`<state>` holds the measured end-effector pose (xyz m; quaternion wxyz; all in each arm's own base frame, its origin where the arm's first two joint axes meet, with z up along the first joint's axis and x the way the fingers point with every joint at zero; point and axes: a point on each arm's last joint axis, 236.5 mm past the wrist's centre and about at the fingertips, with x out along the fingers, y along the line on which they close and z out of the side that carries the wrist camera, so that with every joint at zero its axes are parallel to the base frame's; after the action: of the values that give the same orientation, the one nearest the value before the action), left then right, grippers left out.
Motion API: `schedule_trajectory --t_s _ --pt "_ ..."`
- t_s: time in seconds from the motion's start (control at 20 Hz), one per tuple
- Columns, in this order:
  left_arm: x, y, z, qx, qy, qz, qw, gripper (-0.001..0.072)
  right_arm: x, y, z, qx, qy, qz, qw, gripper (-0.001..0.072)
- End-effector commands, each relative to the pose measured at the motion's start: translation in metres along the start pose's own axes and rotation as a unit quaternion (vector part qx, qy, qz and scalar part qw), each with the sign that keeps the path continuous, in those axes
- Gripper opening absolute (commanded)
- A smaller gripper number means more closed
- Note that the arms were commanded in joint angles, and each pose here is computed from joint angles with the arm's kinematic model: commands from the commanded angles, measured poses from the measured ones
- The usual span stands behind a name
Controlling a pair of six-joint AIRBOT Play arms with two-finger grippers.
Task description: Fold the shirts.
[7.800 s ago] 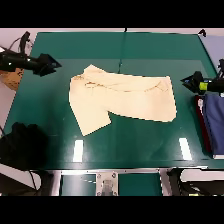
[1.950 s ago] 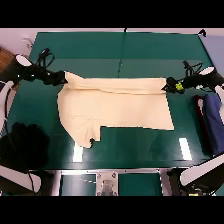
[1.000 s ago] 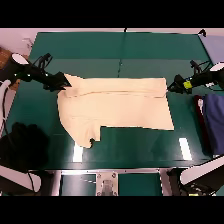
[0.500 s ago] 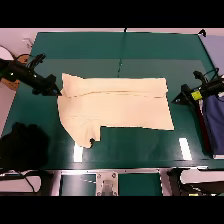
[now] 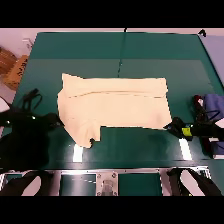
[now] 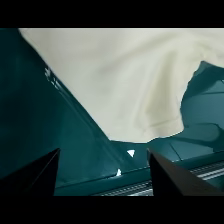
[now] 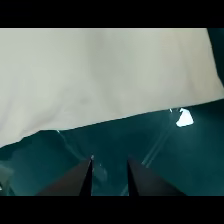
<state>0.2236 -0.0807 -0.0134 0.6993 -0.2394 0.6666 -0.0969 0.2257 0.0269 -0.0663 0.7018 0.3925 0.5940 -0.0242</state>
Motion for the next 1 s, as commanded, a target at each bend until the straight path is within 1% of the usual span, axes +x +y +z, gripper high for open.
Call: schedule_trajectory --t_s 0.0,0.15,0.25,0.3,0.5,0.75,0.8,0.85,0.95 --pt "0.042 0.019 -0.032 -0.061 0.014 -0.011 0.998 0.0613 0.02 -0.008 -0.004 0.043 -0.037 0.02 0.998 0.0262" --pt "0.072 0.015 -0.035 -0.106 -0.01 -0.058 0.993 0.0612 0.026 -0.007 0.014 0.076 -0.071 0.036 0.994 0.0272" --pt "0.084 0.016 -0.036 -0.13 -0.025 -0.075 0.988 0.0612 0.033 -0.011 0.022 0.099 -0.076 0.037 0.992 0.0348" --pt "0.088 0.017 -0.033 -0.14 -0.035 -0.081 0.986 0.0612 0.037 -0.014 0.025 0.11 -0.077 0.035 0.99 0.0362" --pt "0.09 0.011 -0.007 -0.164 -0.101 -0.121 0.974 0.0611 0.058 -0.019 0.035 0.155 -0.077 0.034 0.984 0.0368" --pt "0.094 0.005 -0.003 -0.189 -0.12 -0.155 0.962 0.061 0.071 -0.002 0.047 0.12 -0.082 0.027 0.989 0.0366" --pt "0.094 0.005 -0.003 -0.192 -0.122 -0.156 0.961 0.0551 0.07 0.001 0.05 0.116 -0.086 0.029 0.989 0.0364" --pt "0.094 0.003 -0.003 -0.185 -0.124 -0.159 0.962 0.0481 0.069 0.003 0.053 0.115 -0.089 0.031 0.989 0.0344" --pt "0.097 -0.007 -0.003 -0.173 -0.127 -0.162 0.963 0.048 0.068 0.003 0.053 0.114 -0.089 0.031 0.989 0.0344"
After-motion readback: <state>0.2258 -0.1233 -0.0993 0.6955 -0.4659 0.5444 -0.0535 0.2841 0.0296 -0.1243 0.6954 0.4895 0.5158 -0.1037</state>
